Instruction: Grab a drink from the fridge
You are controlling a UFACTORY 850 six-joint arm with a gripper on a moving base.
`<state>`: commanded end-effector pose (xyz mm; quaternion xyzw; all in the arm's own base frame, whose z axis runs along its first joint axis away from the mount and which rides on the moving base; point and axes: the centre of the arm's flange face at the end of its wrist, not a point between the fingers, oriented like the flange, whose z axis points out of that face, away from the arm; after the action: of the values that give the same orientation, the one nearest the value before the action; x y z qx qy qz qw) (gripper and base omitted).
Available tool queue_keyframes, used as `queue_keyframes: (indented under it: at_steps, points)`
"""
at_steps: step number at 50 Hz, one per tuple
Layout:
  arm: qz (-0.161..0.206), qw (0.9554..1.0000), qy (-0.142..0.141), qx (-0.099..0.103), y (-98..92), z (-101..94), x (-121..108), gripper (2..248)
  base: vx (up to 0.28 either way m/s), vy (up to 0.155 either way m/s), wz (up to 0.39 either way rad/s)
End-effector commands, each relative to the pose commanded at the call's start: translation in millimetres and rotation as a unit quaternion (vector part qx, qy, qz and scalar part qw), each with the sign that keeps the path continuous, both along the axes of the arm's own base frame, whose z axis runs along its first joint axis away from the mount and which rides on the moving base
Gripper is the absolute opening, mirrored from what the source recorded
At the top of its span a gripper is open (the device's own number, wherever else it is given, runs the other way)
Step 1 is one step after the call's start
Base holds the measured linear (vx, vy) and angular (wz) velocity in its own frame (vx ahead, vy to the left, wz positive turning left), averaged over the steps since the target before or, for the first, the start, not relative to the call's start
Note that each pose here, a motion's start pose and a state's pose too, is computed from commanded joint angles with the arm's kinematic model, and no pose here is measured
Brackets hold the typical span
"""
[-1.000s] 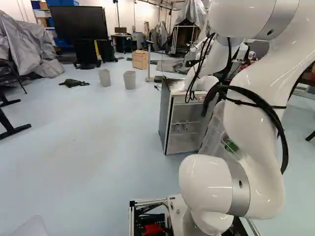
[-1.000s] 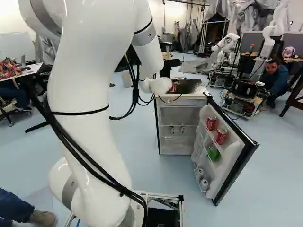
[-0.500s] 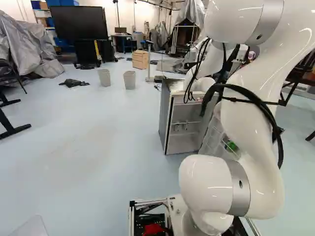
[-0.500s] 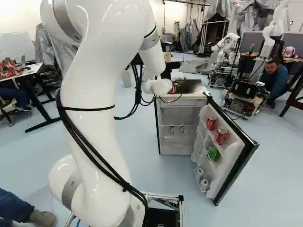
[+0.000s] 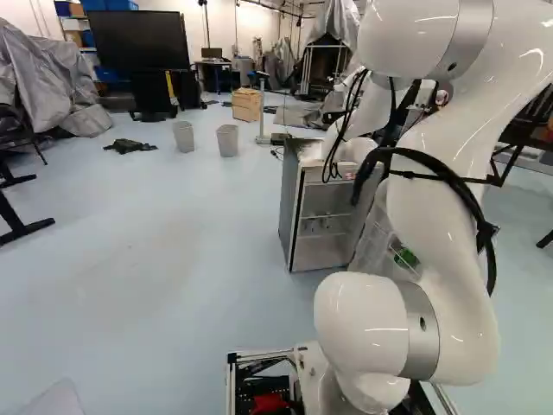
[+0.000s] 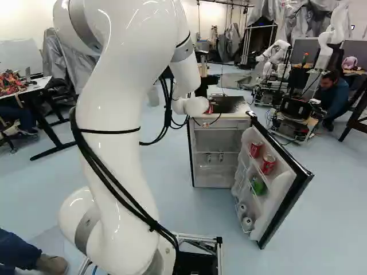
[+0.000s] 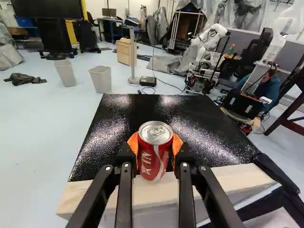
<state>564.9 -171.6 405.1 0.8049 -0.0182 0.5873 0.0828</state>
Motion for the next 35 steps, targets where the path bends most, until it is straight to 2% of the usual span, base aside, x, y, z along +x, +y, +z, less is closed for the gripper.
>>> queue_keyframes:
  at_steps: [8, 9, 13, 14, 19, 20, 24, 25, 29, 30, 35]
  points:
    - [0.000, 1.0000, 0.000, 0.000, 0.0, 0.0, 0.0, 91, 0.000, 0.000, 0.000]
    - [0.000, 1.0000, 0.000, 0.000, 0.0, 0.0, 0.0, 118, 0.000, 0.000, 0.000]
    - [0.000, 1.0000, 0.000, 0.000, 0.0, 0.0, 0.0, 118, 0.000, 0.000, 0.000]
    - [0.000, 1.0000, 0.000, 0.000, 0.0, 0.0, 0.0, 151, 0.000, 0.000, 0.000]
    - [0.000, 1.0000, 0.000, 0.000, 0.0, 0.0, 0.0, 151, 0.000, 0.000, 0.000]
    - [0.000, 1.0000, 0.000, 0.000, 0.0, 0.0, 0.0, 186, 0.000, 0.000, 0.000]
    - [0.000, 1.0000, 0.000, 0.000, 0.1, 0.2, -1.6, 186, 0.000, 0.000, 0.000]
    - [-0.001, 1.0000, 0.001, 0.000, 0.2, 0.3, -2.5, 221, 0.000, 0.000, 0.000]
    - [-0.002, 1.0000, 0.002, 0.001, 0.6, 0.9, -7.8, 221, 0.000, 0.000, 0.000]
    - [-0.002, 1.0000, 0.002, 0.001, 0.7, 1.0, -9.4, 247, 0.000, 0.000, 0.000]
    - [-0.004, 1.0000, 0.005, 0.002, 1.3, 2.0, -18.4, 247, 0.000, 0.000, 0.000]
